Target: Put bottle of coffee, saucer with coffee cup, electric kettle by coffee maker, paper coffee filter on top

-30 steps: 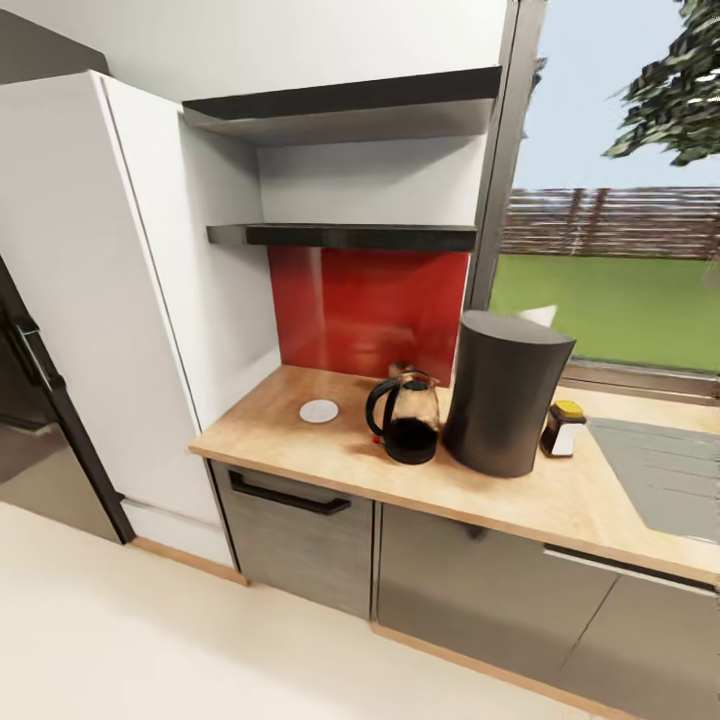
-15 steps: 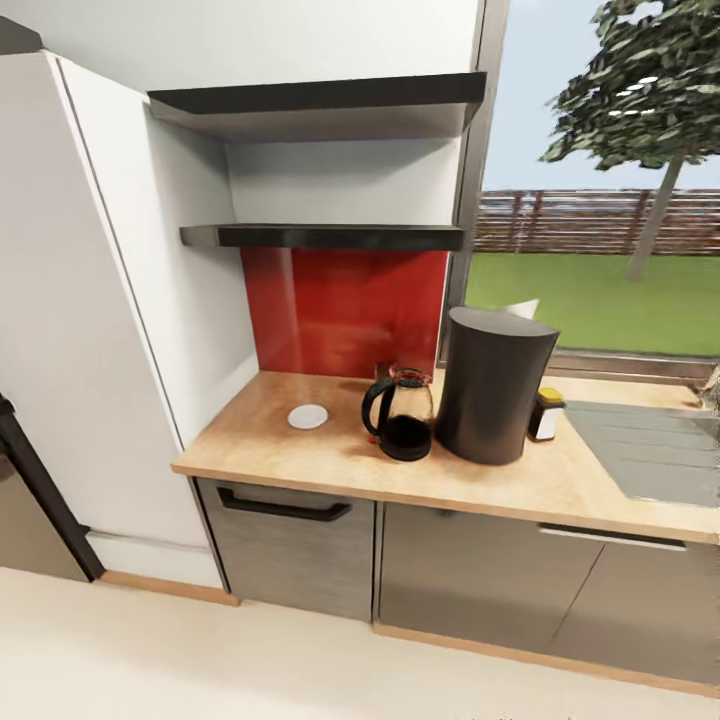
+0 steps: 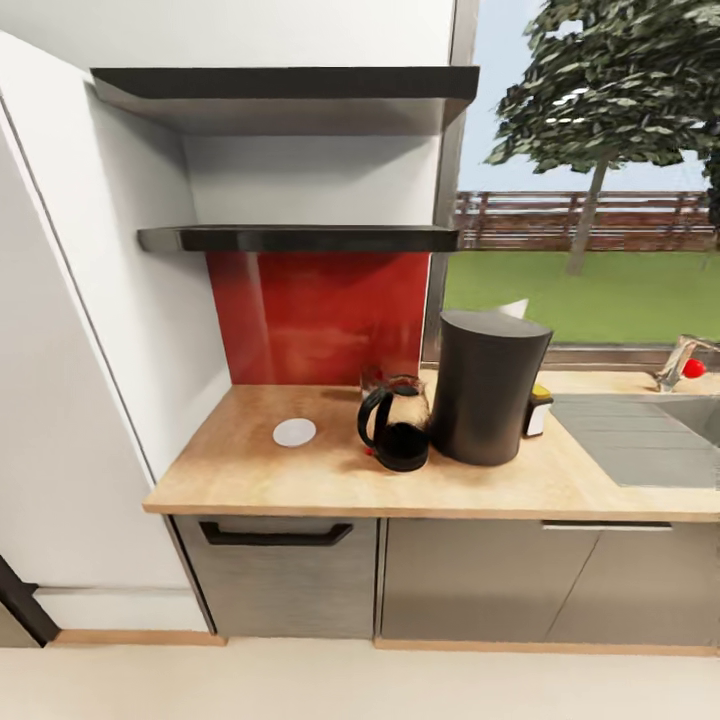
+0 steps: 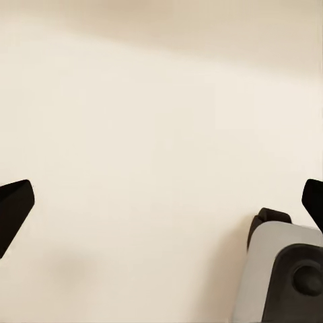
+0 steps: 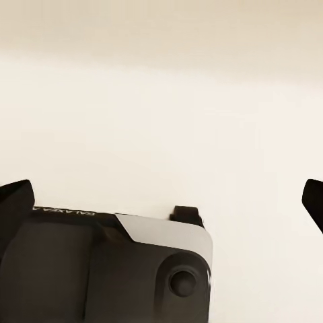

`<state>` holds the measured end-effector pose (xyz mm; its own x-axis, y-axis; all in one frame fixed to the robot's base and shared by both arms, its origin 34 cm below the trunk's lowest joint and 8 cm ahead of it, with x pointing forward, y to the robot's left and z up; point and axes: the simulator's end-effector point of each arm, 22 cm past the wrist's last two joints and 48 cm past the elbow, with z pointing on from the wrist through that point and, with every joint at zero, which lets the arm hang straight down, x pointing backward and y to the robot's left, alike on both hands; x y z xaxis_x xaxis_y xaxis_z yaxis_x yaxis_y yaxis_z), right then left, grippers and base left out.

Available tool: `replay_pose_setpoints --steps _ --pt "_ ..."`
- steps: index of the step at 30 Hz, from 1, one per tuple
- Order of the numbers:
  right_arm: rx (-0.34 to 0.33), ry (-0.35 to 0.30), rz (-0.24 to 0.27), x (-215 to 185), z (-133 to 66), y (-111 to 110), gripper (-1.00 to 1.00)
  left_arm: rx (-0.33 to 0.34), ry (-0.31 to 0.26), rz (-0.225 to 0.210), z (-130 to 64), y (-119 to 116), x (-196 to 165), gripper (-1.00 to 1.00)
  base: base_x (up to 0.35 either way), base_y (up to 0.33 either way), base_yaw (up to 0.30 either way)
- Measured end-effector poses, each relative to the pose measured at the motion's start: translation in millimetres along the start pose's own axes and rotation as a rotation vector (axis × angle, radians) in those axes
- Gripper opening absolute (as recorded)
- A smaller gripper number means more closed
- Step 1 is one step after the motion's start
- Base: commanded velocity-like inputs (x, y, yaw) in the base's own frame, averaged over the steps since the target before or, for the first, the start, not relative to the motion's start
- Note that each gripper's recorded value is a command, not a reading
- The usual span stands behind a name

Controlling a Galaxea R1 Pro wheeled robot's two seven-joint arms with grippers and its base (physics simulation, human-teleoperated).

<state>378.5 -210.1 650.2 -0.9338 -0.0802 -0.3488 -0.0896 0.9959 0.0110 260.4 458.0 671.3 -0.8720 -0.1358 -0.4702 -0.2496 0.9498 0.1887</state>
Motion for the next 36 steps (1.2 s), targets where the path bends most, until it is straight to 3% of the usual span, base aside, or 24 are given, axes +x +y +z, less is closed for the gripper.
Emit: replay_pose_setpoints --steps 4,8,12,29,36 --pt "0.000 0.000 0.000 0 0.0 0 1.00 -0.020 0.012 0.015 -1.7 16 5 1.00 0.227 0.284 -0.274" --pt "-0.002 0.000 0.000 0 0.1 1 1.00 -0.049 0.125 0.026 -12.1 40 55 1.00 0.190 0.284 -0.113" --pt "-0.003 0.000 0.000 0 0.2 2 1.00 -0.054 0.171 0.028 -17.9 43 76 1.00 0.053 0.300 -0.023" --pt "-0.002 -0.001 -0.003 0 0.2 1 1.00 -0.049 0.210 0.040 -22.8 42 92 1.00 -0.008 0.306 -0.001" --pt "-0.001 -0.002 -0.003 -1 0.2 0 1.00 -0.027 0.220 0.097 -23.5 38 95 1.00 0.000 0.307 0.000"
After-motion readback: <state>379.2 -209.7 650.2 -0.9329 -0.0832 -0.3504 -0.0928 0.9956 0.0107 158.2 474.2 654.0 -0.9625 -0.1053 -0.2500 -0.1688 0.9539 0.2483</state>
